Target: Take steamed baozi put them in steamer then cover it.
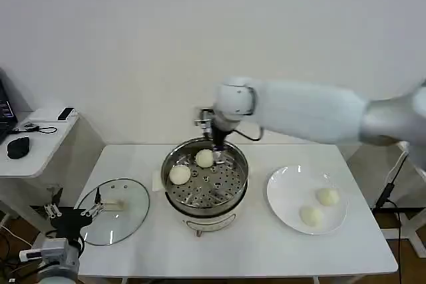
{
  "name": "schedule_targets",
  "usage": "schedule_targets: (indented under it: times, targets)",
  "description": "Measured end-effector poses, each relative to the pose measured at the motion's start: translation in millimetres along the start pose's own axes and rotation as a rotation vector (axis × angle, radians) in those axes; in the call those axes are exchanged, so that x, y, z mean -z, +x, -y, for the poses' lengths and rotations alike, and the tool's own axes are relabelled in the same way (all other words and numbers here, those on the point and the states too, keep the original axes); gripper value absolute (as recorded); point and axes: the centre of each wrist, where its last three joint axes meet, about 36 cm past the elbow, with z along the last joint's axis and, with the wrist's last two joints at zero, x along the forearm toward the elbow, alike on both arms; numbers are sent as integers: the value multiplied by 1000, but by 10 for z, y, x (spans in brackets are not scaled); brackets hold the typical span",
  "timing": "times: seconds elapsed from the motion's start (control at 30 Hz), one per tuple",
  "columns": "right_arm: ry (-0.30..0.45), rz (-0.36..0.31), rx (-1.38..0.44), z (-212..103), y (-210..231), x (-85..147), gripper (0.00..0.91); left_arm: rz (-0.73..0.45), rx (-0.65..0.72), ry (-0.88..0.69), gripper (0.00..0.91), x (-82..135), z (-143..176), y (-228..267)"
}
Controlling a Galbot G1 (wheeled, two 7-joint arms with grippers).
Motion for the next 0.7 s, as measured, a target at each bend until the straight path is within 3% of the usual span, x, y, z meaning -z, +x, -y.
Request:
schedule_targets:
  times: [0.4,0.53,0.7]
  targets:
    - [-55,-48,22,-844,60,-1450,907,-11,-34,-10,907,-44,134,52]
    - [-69,-70,32,-1145,-29,-1825,907,-14,-41,-10,907,-55,184,54]
    - [-74,-91,49,-1462,-195,-2121,907,-21,-50,-17,907,-84,222,73]
